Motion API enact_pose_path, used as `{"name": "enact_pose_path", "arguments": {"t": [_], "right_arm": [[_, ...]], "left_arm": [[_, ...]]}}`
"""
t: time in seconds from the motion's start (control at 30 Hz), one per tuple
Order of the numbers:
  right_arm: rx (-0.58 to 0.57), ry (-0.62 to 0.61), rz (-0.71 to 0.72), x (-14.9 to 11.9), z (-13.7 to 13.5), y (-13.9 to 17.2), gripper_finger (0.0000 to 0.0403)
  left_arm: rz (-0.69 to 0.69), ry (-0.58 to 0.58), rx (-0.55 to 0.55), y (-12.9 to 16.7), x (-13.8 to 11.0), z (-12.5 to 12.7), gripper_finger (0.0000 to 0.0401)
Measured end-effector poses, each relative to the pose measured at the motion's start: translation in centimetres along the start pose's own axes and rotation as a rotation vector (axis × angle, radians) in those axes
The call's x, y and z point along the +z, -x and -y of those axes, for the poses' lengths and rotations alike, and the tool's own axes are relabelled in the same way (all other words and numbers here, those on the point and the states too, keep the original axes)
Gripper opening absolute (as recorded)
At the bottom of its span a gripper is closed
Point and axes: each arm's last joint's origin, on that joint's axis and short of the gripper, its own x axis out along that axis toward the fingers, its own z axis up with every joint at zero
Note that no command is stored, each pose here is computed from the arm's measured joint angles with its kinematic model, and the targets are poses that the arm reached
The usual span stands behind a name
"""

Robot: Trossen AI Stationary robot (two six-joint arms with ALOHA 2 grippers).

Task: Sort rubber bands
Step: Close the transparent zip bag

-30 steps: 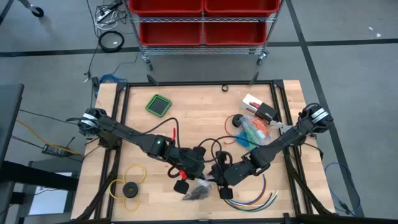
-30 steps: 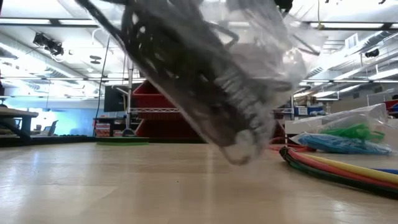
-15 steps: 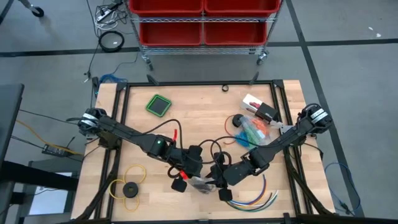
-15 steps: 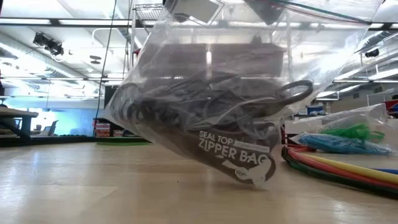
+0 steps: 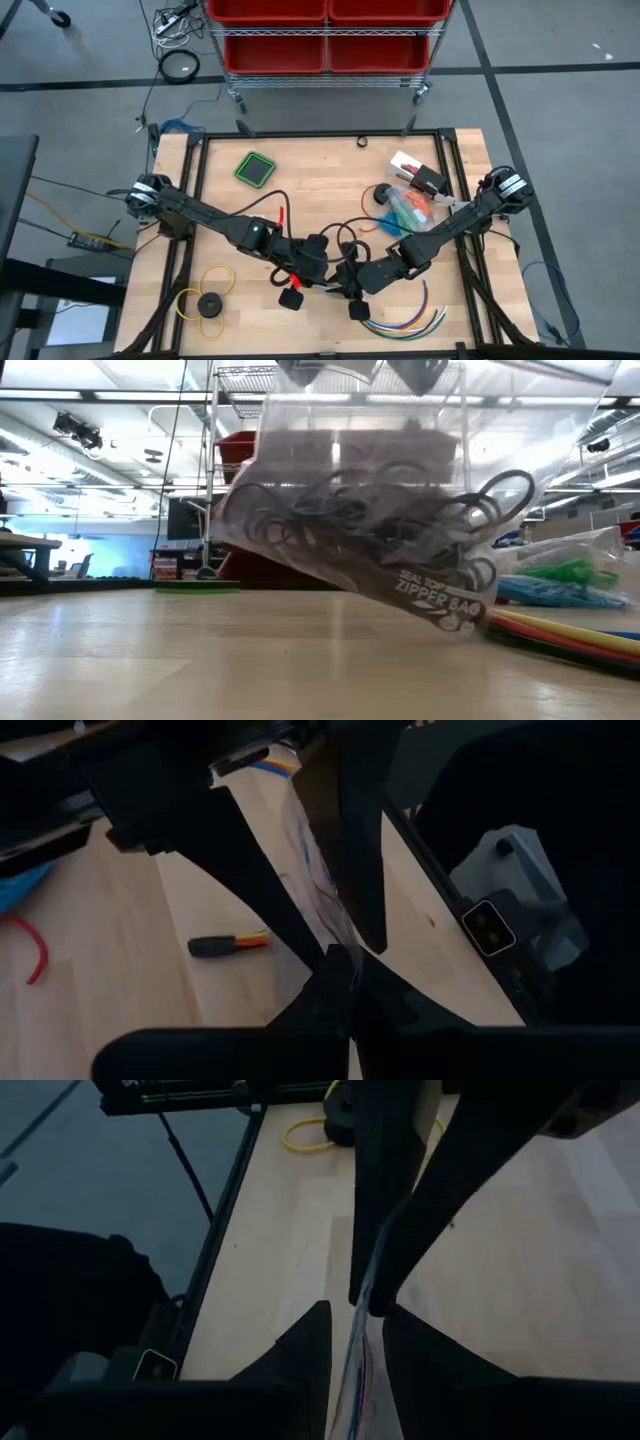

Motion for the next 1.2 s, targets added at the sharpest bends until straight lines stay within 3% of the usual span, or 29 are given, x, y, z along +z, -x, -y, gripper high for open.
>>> {"name": "enact_pose_path", "arguments": {"t": [0.2, 0.4, 1.2], "right_arm": [[-0.010, 0.006, -0.013, -0.1, 0.1, 0.0, 0.0061], [-0.015, 0.012, -0.028, -0.3, 0.1, 0.0, 0.0007], [-0.080, -0.054, -0.240, -3.0, -1.0, 1.1, 0.0000]], "left_arm": [[-0.008, 0.000, -0.002, -0.3, -0.1, 0.0, 0.0005], [-0.007, 0.000, 0.001, -0.4, -0.1, 0.0, 0.0005], [-0.090, 0.010, 0.025, -0.4, -0.9, -0.1, 0.0005]]}}
